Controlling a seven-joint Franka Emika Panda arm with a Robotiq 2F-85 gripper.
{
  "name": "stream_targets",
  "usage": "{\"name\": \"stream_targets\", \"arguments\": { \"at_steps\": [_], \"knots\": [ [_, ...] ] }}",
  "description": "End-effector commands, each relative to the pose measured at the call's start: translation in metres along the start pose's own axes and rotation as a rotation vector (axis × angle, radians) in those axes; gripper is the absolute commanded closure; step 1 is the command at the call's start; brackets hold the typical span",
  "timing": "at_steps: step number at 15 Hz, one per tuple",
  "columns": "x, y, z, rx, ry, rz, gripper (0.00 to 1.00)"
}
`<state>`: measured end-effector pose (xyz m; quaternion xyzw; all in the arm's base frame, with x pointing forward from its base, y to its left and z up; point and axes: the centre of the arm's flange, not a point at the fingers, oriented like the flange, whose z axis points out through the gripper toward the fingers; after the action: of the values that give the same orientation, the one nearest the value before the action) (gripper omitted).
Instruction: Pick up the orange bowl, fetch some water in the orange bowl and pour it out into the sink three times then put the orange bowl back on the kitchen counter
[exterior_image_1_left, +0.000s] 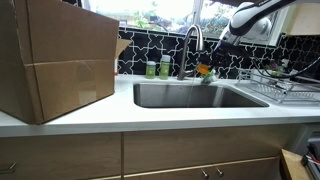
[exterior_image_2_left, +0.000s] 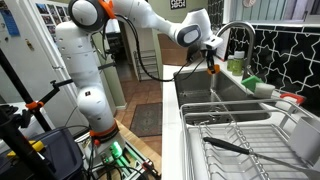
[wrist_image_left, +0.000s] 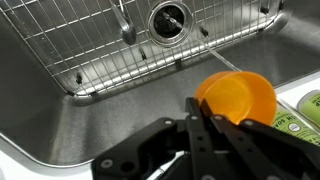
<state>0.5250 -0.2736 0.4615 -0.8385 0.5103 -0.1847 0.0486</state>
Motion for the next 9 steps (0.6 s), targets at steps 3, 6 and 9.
{"name": "stream_targets", "arguments": {
  "at_steps": [3, 6, 9],
  "knots": [
    [0.0064, -0.0024, 0.0094, 0.050, -0.007, 0.002, 0.99],
    [0.0071, -0.0035, 0.0103, 0.058, -0.014, 0.004, 0.99],
    [0.0090, -0.0044, 0.0103, 0.065, -0.012, 0.008, 0.99]
  ]
}}
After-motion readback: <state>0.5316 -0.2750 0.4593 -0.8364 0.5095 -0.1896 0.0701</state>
